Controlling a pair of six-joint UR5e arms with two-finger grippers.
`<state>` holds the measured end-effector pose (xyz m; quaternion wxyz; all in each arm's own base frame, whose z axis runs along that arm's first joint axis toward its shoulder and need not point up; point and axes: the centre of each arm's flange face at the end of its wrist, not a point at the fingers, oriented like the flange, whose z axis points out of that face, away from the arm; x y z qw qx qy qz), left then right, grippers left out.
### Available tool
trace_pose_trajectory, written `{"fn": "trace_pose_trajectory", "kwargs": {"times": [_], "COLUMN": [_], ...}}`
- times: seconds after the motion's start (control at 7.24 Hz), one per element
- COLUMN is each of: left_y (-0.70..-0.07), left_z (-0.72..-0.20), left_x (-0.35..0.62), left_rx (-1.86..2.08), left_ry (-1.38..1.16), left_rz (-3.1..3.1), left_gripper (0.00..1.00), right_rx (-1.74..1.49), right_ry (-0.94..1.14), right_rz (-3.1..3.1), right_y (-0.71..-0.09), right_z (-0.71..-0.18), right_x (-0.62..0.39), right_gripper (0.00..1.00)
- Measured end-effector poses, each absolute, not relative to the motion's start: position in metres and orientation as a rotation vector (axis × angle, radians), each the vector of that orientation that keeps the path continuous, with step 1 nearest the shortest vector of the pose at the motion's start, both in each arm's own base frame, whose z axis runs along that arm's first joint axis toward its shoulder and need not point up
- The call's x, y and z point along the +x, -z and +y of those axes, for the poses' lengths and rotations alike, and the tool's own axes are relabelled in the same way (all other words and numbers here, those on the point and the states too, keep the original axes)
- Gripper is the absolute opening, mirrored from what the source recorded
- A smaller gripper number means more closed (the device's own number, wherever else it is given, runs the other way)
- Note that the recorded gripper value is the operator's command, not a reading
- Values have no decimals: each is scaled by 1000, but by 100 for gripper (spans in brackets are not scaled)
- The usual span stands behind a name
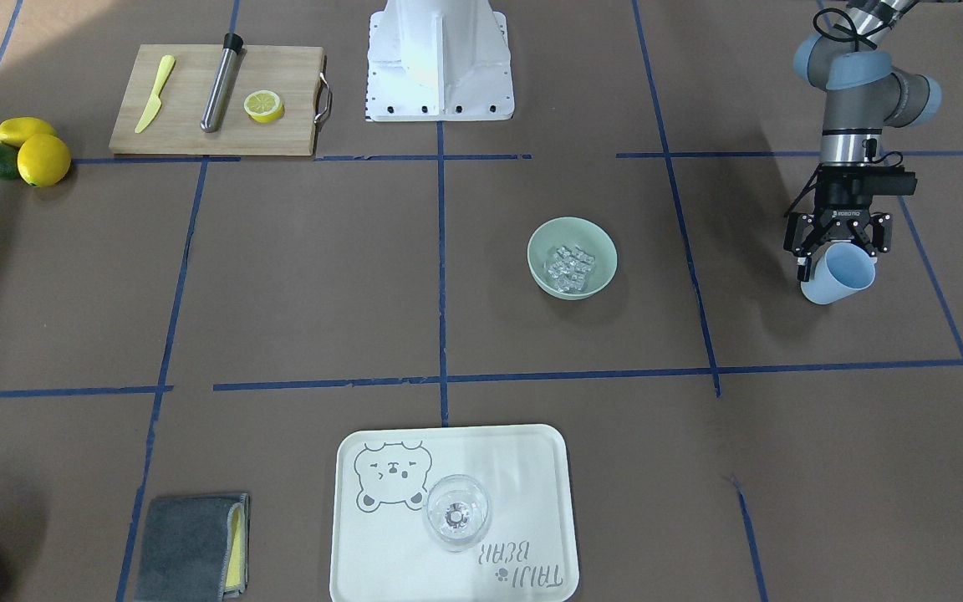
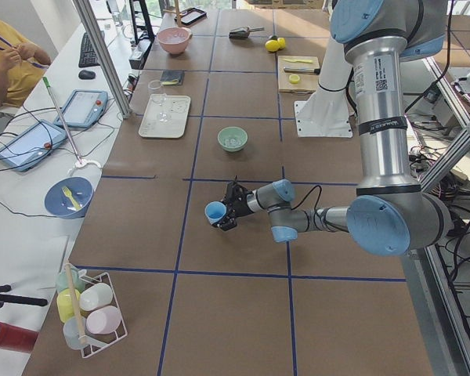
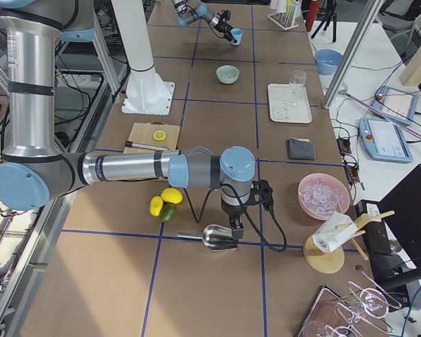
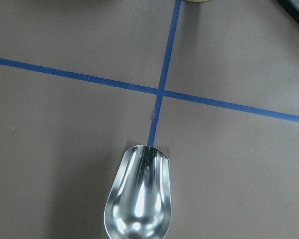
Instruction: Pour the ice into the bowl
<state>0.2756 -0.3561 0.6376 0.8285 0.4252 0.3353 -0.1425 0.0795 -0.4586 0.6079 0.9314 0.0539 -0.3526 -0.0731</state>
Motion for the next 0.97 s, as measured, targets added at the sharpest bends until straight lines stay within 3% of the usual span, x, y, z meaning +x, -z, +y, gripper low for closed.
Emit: {"fn": "trace_pose_trajectory", "kwargs": {"times": [0.69, 0.97], "left_y": [-591, -565], "left_z": [-386, -414], "left_x": [217, 168], "left_rx": [1021, 1055], "left_ry": [336, 240], "left_rz": [728, 716], "left_gripper": [100, 100], "right_rx": [117, 118], "right_ry": [151, 151], "right_rz": [-720, -720], "right_y": [-604, -603], "right_z": [-459, -460], "right_x": [80, 80], "right_gripper": [100, 100]}}
